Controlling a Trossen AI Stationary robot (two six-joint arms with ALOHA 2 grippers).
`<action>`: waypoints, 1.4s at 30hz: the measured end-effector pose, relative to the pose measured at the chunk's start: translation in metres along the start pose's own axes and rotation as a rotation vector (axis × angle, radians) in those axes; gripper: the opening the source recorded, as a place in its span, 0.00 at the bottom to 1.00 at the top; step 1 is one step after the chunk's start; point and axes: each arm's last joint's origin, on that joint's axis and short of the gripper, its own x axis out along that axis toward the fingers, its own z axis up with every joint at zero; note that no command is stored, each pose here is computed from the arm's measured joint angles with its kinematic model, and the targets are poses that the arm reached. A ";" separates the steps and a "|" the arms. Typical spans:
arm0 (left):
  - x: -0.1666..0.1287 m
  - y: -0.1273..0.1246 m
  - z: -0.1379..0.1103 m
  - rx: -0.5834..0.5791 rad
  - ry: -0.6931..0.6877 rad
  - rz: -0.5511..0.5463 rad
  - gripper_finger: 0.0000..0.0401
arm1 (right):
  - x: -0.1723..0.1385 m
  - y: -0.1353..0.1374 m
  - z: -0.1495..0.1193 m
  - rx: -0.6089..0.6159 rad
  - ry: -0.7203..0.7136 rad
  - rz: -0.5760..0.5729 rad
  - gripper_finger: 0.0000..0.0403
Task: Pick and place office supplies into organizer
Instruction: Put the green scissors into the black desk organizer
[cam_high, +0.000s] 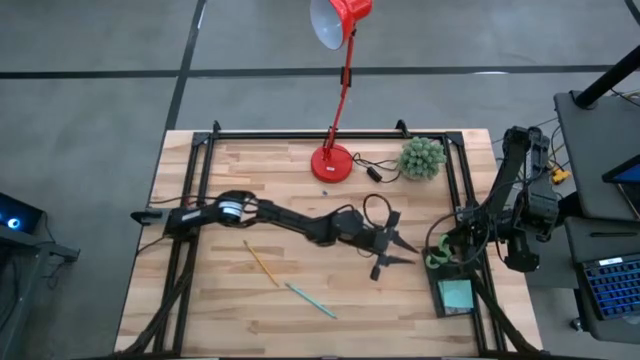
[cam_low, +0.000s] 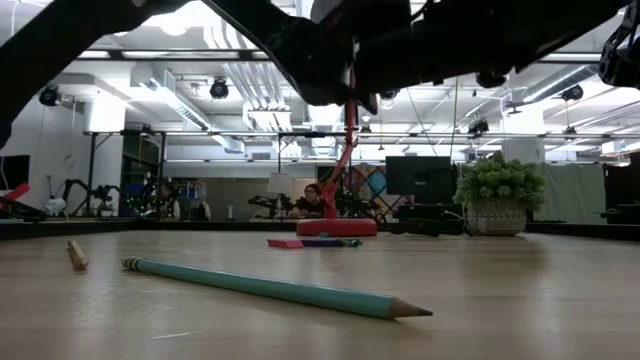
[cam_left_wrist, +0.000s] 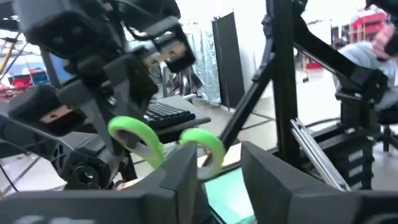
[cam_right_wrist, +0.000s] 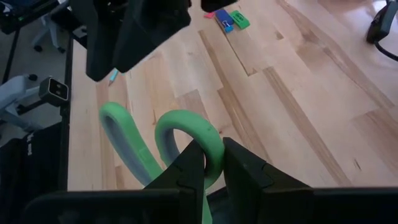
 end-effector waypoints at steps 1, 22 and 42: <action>0.002 0.001 0.000 0.001 -0.007 0.002 0.24 | 0.000 0.000 0.000 -0.001 0.000 0.000 0.11; 0.004 0.000 -0.009 -0.089 0.028 -0.031 0.03 | 0.000 0.000 0.000 -0.002 0.000 0.001 0.11; 0.005 0.001 -0.007 -0.095 0.053 -0.028 0.38 | 0.000 0.000 0.001 -0.007 -0.037 -0.001 0.11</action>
